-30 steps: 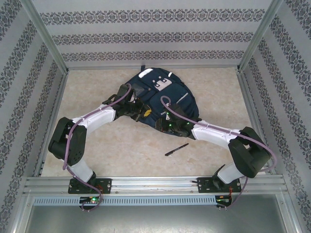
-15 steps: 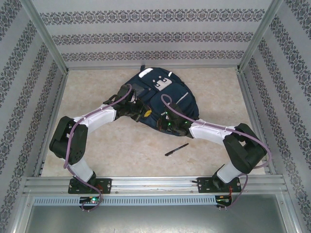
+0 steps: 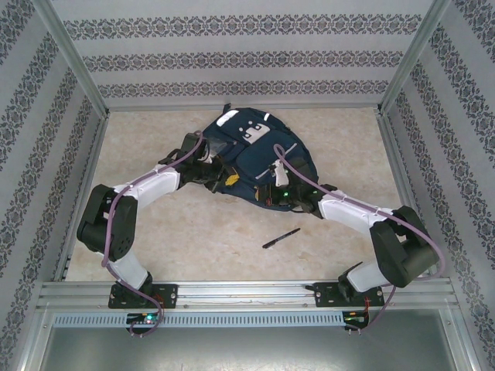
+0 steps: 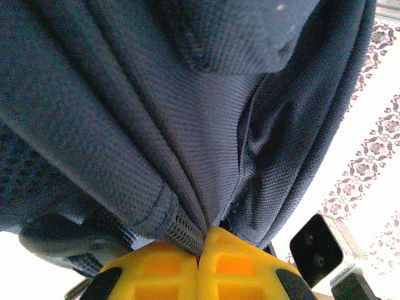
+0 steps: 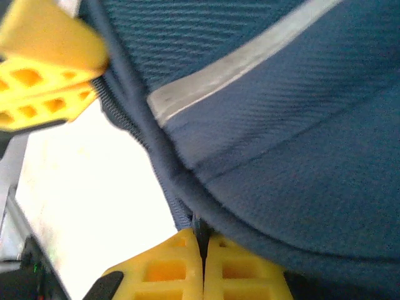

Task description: Pack books, pencil case, and school supplies into a backpack

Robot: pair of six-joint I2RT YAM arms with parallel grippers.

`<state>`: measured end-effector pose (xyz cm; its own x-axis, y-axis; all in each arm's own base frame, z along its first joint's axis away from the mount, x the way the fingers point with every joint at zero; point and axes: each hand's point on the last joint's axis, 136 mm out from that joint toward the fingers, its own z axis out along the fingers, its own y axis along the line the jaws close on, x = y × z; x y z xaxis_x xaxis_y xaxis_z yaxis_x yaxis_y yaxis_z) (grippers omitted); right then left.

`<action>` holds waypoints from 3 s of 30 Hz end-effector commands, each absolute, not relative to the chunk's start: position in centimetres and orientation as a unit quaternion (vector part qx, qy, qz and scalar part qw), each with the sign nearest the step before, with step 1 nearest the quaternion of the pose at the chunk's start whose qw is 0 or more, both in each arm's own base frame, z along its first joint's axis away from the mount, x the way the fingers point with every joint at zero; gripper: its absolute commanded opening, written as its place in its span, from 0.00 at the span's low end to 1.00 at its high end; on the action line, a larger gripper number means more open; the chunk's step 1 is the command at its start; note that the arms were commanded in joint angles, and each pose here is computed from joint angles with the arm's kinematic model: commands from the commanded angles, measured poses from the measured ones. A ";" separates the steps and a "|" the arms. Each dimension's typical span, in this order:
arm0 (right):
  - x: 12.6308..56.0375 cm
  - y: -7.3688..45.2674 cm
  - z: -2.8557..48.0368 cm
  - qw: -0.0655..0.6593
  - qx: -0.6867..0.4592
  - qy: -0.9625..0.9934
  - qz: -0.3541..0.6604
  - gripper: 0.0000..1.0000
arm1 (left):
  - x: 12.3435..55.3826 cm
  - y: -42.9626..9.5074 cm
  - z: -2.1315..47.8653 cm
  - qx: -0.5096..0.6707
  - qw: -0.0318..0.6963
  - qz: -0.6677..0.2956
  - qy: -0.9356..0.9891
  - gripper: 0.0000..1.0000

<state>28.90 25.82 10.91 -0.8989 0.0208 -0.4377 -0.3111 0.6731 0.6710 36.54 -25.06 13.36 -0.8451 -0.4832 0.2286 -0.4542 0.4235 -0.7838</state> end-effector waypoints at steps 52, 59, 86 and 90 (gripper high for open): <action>30.0 29.6 8.3 0.230 -0.056 0.948 0.214 0.21 | 36.1 -25.3 13.5 -0.264 0.031 -0.432 0.862 0.00; 31.0 28.4 7.4 0.241 -0.054 0.958 0.145 0.26 | 36.0 -25.3 13.7 -0.262 0.032 -0.432 0.862 0.00; 33.1 29.9 9.1 0.280 -0.247 0.928 0.019 0.14 | 35.7 -25.3 13.3 -0.246 0.030 -0.424 0.871 0.00; 29.2 34.3 12.4 0.248 -0.335 0.889 0.188 0.31 | 35.7 -25.2 12.9 -0.248 0.028 -0.421 0.872 0.00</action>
